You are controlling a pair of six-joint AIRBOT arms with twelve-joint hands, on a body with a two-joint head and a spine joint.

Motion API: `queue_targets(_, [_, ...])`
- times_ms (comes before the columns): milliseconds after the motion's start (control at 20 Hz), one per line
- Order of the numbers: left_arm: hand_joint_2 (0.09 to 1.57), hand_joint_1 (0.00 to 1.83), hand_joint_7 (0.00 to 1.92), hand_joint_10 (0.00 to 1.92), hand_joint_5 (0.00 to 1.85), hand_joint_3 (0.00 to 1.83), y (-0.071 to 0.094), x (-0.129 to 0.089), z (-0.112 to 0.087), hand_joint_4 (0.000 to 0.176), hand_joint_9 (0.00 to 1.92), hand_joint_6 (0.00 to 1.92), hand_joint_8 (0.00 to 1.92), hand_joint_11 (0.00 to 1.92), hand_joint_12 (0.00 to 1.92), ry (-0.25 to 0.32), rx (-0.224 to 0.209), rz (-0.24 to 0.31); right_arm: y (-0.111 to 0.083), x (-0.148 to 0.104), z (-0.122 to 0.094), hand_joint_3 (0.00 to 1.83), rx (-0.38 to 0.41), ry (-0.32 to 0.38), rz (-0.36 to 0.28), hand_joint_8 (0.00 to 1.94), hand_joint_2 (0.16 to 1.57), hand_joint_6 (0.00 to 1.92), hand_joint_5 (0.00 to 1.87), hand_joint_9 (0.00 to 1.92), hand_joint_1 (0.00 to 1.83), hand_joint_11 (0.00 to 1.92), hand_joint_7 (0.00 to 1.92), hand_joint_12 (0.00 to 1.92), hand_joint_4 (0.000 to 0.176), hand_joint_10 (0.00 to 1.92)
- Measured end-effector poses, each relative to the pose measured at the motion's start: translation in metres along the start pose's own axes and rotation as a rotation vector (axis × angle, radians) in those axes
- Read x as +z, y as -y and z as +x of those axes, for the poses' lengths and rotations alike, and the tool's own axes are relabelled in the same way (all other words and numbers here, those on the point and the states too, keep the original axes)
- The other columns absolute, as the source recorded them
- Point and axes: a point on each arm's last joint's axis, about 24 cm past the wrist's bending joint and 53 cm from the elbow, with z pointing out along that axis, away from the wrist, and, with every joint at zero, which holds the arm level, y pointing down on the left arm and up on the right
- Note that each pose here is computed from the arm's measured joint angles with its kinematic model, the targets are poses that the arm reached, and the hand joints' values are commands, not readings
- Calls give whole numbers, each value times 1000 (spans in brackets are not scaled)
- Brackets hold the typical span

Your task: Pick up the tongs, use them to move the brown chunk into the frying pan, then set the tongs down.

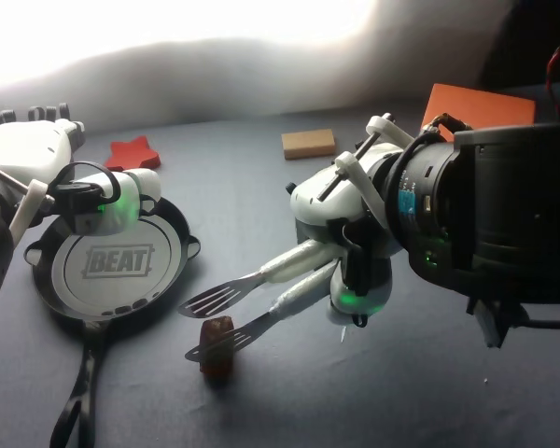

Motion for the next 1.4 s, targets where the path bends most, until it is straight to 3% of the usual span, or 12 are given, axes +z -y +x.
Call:
queue_targets(50, [1274, 0, 223, 3, 198, 2, 0, 0, 0, 0, 199, 4, 3, 0, 705, 0, 0, 0, 0, 0, 0, 1, 0, 0, 0, 5, 1239, 1340, 737, 723, 1080, 403, 1053, 1572, 0, 708])
queue_targets(100, [1272, 0, 222, 2, 193, 1, 0, 0, 0, 0, 198, 1, 2, 0, 709, 0, 0, 0, 1, 1, 1, 0, -2, -2, 1, 5, 1190, 911, 648, 716, 1029, 398, 1046, 1560, 0, 703])
queue_targets(150, [1268, 0, 221, 2, 194, 0, 0, 0, 0, 1, 199, 2, 1, 0, 709, 0, 1, 0, 1, 1, 2, 0, -3, -3, 2, 11, 1213, 1208, 749, 730, 1080, 416, 1062, 1565, 0, 712])
queue_targets(250, [1267, 0, 220, 2, 195, 0, 0, 0, 0, 2, 199, 2, 1, 0, 708, 0, 3, 0, 4, 3, 7, 2, 0, -14, 10, 12, 1223, 1290, 756, 731, 1087, 421, 1064, 1567, 0, 715])
queue_targets(700, [1269, 0, 202, 2, 185, 0, 0, 0, 0, 1, 191, 6, 1, 0, 709, -1, 3, 0, 12, 13, 8, 0, 5, -19, 34, 9, 1229, 1314, 755, 734, 1087, 418, 1063, 1557, 0, 706])
queue_targets(750, [1267, 0, 185, 1, 178, 0, 0, 0, 0, 0, 175, 2, 0, 0, 681, 0, 3, 0, 11, 14, 8, 0, 4, -19, 32, 5, 1194, 893, 661, 717, 1012, 391, 1046, 1549, 0, 691])
queue_targets(800, [1274, 0, 202, 6, 185, 1, 0, 0, 0, 0, 189, 3, 5, 0, 698, -1, 3, 0, 9, 15, 8, 0, 1, -16, 29, 9, 1179, 678, 692, 703, 1002, 375, 1025, 1552, 0, 682])
queue_targets(1000, [1269, 0, 205, 7, 186, 0, 0, 0, 0, 0, 196, 3, 4, 0, 702, -1, 3, 1, 3, 18, 9, 0, -1, -19, 19, 6, 1182, 446, 778, 707, 993, 365, 1019, 1539, 0, 647])
queue_targets(1050, [1269, 0, 205, 7, 186, 0, 0, 0, 0, 0, 196, 3, 4, 0, 702, -1, 3, 1, 3, 19, 8, 21, -1, -19, 19, 10, 1198, 1097, 786, 723, 1072, 381, 1031, 1545, 0, 649])
queue_targets(1100, [1269, 0, 200, 4, 188, 0, 0, 0, 0, 0, 190, 3, 2, 0, 701, -1, 3, 0, 2, 20, 9, 8, -1, -19, 16, 10, 1224, 1274, 758, 721, 1080, 385, 1033, 1562, 0, 668])
queue_targets(1250, [1274, 0, 205, 4, 187, 1, 1, 0, 1, 0, 191, 1, 3, 0, 675, -1, 3, 0, 2, 21, 10, 0, -2, -21, 16, 24, 1220, 1280, 777, 753, 1094, 408, 1070, 1583, 0, 712])
queue_targets(1400, [1281, 0, 202, 1, 197, 1, 2, -1, 2, 0, 191, 2, 3, 0, 676, -4, 3, 4, 3, 22, 13, 0, -11, -25, 17, 67, 1165, 1118, 892, 854, 1130, 481, 1180, 1620, 0, 785])
